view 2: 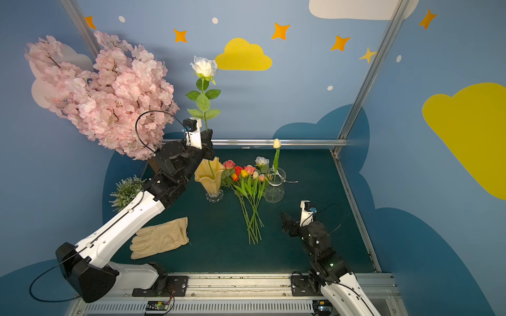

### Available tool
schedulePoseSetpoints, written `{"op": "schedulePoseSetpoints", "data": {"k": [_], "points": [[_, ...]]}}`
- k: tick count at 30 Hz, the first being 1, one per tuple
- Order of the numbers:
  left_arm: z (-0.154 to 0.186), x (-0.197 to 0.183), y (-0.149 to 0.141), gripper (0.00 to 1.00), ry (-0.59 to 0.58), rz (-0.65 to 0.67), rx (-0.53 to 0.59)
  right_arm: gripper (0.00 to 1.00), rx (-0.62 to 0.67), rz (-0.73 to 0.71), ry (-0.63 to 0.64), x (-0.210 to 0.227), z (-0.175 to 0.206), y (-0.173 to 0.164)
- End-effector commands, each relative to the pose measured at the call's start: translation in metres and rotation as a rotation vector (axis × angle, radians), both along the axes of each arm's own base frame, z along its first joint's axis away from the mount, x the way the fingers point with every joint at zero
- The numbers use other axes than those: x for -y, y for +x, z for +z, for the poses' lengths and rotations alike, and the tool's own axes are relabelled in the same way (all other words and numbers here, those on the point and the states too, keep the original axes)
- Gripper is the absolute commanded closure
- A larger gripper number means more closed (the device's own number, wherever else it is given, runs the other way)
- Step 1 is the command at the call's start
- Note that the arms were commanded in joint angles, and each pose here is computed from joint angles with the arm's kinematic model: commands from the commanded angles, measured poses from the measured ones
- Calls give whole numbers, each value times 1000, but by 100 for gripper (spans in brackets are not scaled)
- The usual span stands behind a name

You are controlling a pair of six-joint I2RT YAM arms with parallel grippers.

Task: Arrange the flowers in different vases according to their variety
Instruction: Insert the flower into the vase, then pick up the flower at the center of the board.

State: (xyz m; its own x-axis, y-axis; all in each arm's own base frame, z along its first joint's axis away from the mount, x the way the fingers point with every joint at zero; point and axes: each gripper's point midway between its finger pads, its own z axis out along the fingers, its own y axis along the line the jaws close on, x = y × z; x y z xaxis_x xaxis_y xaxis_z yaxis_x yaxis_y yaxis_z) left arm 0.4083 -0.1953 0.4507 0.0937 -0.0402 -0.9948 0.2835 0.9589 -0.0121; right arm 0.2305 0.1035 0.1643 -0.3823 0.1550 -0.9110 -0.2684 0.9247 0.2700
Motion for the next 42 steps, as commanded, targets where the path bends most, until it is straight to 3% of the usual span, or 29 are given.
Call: {"op": "schedulePoseSetpoints", "data": {"k": [1, 5, 12, 15, 18, 20, 30, 37, 42], "points": [[4, -9, 13, 97, 30, 31, 80, 2, 21, 19, 11, -4, 3, 1], [-19, -27, 25, 98, 19, 80, 74, 2, 23, 32, 15, -7, 3, 1], [-54, -52, 22, 96, -57, 126, 35, 2, 25, 41, 16, -8, 2, 1], [-71, -61, 16, 86, -103, 144, -2, 2, 25, 50, 17, -10, 2, 1], [-79, -68, 2, 56, -150, 136, -29, 2, 21, 62, 20, -13, 2, 2], [-83, -69, -10, 45, -175, 121, -67, 2, 16, 69, 20, -14, 0, 2], [-103, -84, -76, 34, -313, 55, -248, 2, 2, 97, 24, -21, -2, 3], [-141, -84, -118, 24, -419, -23, -346, 2, -11, 120, 23, -26, -3, 4], [-175, -78, -135, 23, -455, -68, -432, 2, -42, 150, 22, -33, -8, 5]]}}
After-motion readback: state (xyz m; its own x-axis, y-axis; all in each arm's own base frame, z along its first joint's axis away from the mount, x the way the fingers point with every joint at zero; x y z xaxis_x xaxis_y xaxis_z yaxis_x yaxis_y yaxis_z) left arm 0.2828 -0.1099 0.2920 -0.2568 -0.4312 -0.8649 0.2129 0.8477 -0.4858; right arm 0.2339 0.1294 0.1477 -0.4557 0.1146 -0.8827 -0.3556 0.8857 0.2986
